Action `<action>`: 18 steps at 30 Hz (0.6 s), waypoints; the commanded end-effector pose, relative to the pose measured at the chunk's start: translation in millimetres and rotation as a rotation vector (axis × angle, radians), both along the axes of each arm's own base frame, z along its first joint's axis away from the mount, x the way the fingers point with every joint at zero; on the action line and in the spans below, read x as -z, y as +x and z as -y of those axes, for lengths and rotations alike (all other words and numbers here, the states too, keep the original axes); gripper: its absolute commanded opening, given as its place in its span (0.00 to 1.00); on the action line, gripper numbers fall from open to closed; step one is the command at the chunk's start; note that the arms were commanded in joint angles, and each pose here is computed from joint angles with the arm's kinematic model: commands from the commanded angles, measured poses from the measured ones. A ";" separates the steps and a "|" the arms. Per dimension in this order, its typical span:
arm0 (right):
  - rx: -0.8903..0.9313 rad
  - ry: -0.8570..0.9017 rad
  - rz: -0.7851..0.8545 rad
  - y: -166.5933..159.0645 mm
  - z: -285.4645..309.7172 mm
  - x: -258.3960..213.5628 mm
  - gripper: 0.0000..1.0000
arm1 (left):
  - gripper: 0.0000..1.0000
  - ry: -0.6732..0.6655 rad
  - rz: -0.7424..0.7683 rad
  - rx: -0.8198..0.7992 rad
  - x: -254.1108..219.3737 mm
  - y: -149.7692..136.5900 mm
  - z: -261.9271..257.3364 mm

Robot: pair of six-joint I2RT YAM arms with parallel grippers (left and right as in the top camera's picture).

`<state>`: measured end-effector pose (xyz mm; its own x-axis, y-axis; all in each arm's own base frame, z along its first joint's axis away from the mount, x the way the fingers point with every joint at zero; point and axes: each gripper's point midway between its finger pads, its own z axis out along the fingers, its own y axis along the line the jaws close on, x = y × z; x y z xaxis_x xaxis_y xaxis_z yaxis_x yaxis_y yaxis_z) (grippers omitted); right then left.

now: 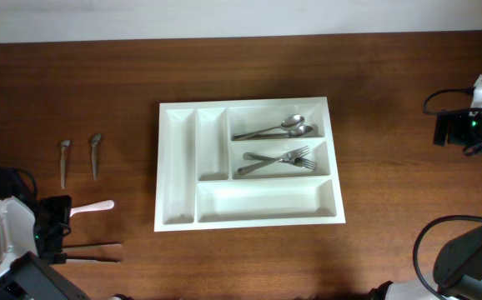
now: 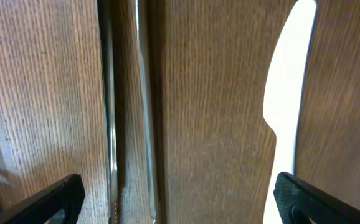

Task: Pack container
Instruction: 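Lower the left gripper and grasp the two metal sticks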

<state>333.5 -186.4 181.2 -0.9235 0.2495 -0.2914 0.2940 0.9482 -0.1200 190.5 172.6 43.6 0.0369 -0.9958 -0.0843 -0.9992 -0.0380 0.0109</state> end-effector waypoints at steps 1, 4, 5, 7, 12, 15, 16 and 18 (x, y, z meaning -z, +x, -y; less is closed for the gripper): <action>0.007 0.011 -0.003 -0.8 -1.1 2.8 0.99 | 0.99 -0.044 -0.019 0.037 10.0 -7.3 10.0; 0.007 0.011 -0.003 -0.8 -1.1 2.8 0.99 | 0.99 -0.073 -0.053 0.023 17.7 -18.6 19.2; 0.007 0.011 -0.003 -0.8 -1.1 2.8 0.99 | 0.99 -0.084 -0.067 0.010 20.7 -23.4 23.1; 0.007 0.011 -0.003 -0.8 -1.1 2.8 0.99 | 0.99 -0.096 -0.089 -0.003 25.2 -30.6 28.1; 0.007 0.011 -0.003 -0.8 -1.1 2.8 0.99 | 0.99 -0.061 -0.124 -0.001 24.1 -39.9 24.7; 0.007 0.011 -0.003 -0.8 -1.1 2.8 0.99 | 0.99 -0.045 -0.129 0.000 22.6 -41.0 22.3; 0.007 0.011 -0.003 -0.8 -1.1 2.8 0.99 | 0.99 -0.042 -0.129 0.000 22.6 -41.0 21.8; 0.007 0.011 -0.003 -0.8 -1.1 2.8 0.99 | 0.99 -0.034 -0.119 0.030 24.0 -38.5 19.5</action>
<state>333.5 -186.4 181.2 -0.9235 0.2495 -0.2914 0.2940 0.9482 -0.1200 154.3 148.1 18.6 0.0181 -0.9996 -0.0217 -0.9914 -0.0207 0.1290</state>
